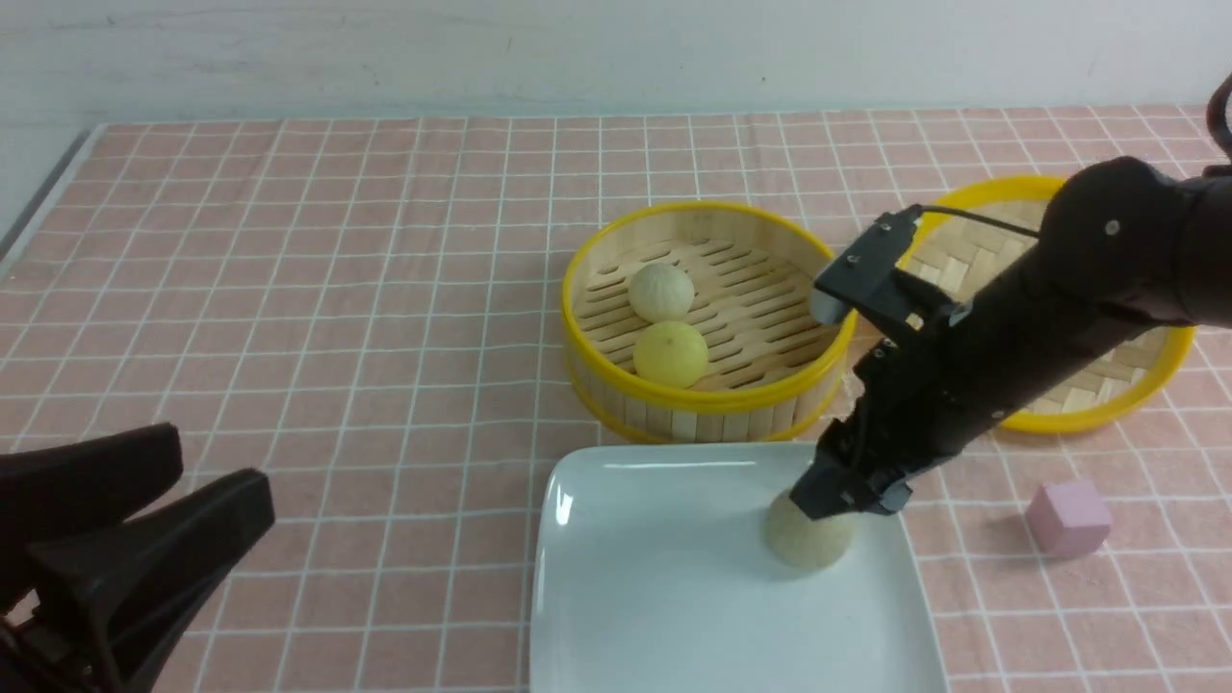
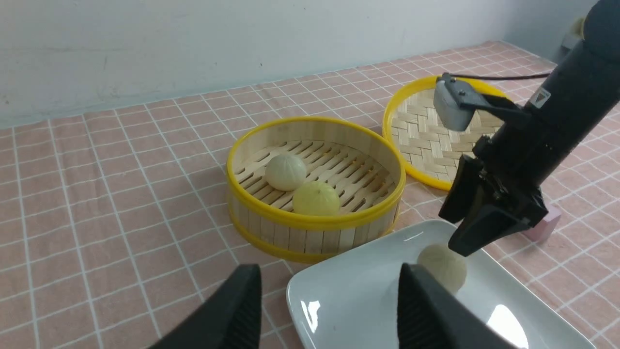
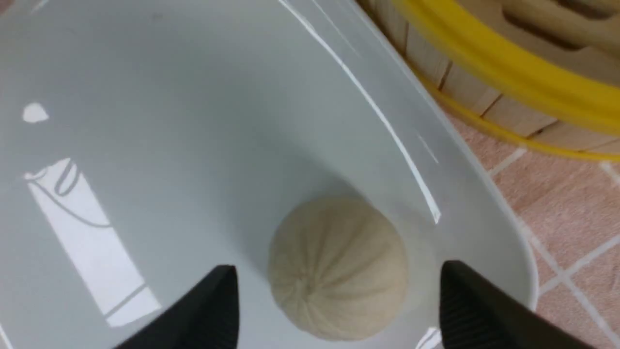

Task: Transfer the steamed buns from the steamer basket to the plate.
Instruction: Use the left arm to grab the steamed stuffed bun that is closest to it

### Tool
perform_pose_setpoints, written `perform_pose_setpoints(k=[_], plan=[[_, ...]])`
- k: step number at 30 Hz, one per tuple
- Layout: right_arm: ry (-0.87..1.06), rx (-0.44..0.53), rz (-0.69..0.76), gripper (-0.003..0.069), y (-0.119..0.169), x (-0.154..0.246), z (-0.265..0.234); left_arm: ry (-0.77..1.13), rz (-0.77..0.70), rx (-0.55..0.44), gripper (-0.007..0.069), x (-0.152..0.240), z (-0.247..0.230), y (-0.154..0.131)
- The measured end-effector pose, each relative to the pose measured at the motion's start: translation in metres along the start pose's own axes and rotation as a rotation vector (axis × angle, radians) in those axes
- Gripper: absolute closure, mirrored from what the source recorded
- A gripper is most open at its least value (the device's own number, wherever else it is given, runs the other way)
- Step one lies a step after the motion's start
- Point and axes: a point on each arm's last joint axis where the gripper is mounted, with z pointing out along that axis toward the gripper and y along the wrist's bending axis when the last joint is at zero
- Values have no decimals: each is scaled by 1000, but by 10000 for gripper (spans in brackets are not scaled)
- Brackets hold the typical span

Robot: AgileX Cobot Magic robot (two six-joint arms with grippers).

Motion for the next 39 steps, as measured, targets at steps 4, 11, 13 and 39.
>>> perform_pose_setpoints(k=[4,11,13,39], plan=[[-73,31,-27,43,8,-7,-26,21,1,24,225,2,0,-2],[-253,101,-101,105,33,-14,-95,40,-10,41,225,3,2,-2],[-332,138,-143,122,47,-12,-127,83,-49,71,225,4,10,1],[-370,61,-115,173,113,42,-220,381,48,361,188,-43,175,55]])
